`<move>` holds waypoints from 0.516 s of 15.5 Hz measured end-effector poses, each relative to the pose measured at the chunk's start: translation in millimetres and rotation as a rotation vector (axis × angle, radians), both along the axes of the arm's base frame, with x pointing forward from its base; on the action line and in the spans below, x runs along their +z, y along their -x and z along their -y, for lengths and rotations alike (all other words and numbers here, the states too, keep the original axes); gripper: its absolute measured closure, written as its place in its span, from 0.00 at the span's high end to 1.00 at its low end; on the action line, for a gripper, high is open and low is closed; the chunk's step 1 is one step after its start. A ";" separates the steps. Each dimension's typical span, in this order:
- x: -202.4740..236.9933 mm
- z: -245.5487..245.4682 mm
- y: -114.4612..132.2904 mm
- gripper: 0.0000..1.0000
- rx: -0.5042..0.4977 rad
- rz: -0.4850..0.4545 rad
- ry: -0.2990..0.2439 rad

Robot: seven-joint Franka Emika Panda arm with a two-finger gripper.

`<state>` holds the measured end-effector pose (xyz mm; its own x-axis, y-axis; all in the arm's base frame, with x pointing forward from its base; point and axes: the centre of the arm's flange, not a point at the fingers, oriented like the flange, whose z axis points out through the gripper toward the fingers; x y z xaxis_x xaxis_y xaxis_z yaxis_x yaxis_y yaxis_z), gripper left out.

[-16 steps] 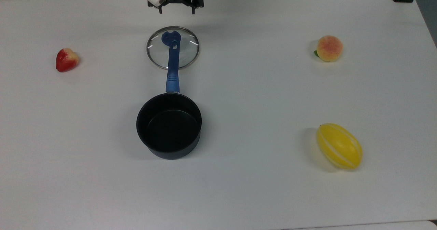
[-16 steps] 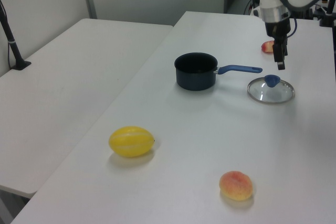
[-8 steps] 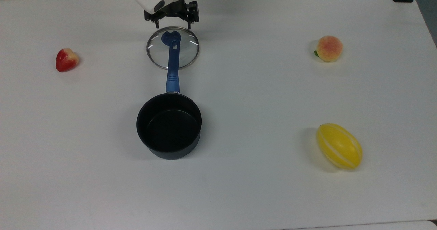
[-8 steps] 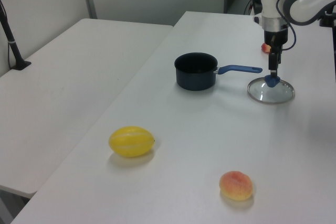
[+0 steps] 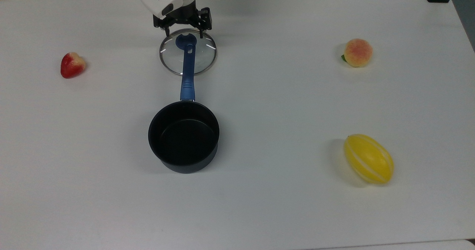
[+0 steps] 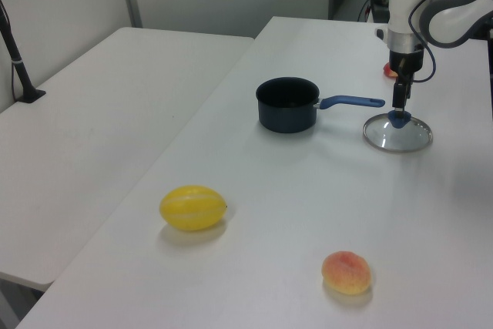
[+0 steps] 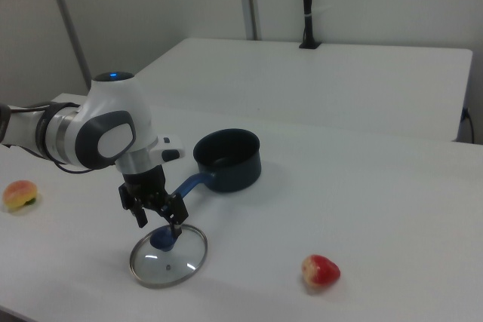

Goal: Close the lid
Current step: 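Move the gripper over the glass lid and lower onto its blue knob, then close the gripper on the blue knob of the glass lid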

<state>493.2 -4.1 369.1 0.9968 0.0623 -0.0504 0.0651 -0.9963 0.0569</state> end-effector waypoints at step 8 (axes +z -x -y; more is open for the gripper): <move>-14.4 1.0 -0.5 1.00 -0.001 -0.012 -0.002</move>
